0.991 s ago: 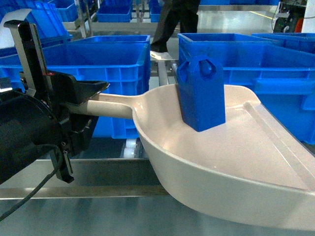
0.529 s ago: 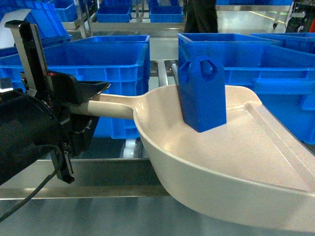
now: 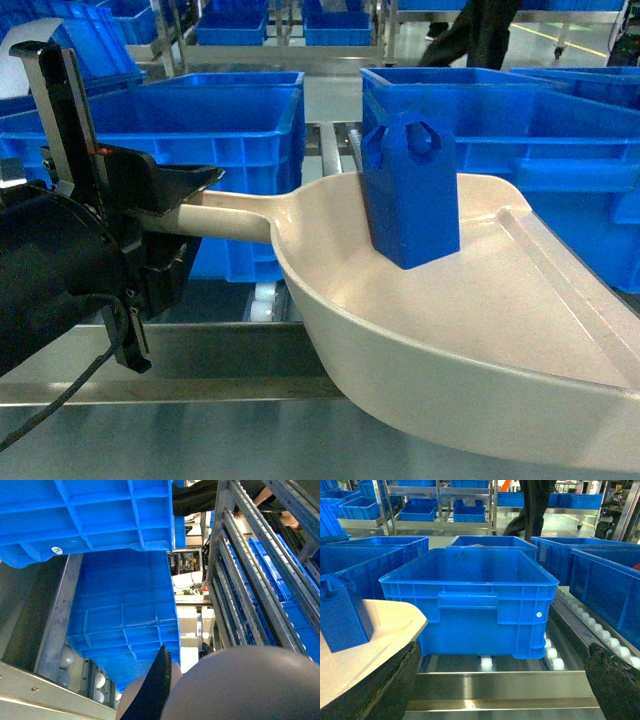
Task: Place part in tray to right shelf
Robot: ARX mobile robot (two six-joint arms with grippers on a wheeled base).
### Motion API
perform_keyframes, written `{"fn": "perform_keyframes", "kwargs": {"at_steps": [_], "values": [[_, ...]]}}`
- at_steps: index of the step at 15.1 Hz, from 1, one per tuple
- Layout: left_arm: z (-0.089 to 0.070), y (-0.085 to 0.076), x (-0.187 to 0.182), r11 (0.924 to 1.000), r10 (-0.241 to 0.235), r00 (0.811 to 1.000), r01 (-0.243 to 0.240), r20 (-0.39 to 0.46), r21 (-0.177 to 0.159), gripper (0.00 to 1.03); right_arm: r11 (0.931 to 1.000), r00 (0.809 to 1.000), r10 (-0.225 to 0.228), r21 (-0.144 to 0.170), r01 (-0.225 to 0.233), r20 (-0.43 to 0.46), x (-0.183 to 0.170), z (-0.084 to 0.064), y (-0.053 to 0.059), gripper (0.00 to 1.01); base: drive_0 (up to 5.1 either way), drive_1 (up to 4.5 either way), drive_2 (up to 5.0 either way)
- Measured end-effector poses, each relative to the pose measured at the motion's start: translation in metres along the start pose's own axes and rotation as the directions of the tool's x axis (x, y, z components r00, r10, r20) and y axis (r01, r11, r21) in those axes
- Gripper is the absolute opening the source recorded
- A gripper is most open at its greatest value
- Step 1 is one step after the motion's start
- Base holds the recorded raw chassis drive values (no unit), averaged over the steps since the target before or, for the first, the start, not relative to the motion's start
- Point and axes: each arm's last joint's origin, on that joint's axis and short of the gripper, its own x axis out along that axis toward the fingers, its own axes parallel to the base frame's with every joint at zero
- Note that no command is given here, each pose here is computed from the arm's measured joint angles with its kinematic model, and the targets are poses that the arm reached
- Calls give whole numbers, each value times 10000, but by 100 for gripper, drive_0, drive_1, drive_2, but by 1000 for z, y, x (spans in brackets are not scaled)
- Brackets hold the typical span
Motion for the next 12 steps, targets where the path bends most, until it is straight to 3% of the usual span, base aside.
{"fn": "perform_keyframes", "kwargs": {"at_steps": [12], "values": [[0, 0, 0, 10000, 0, 10000, 0, -4, -4, 13, 10000, 10000, 0, 3, 0, -4, 0, 0, 0, 98, 0, 0, 0]]}}
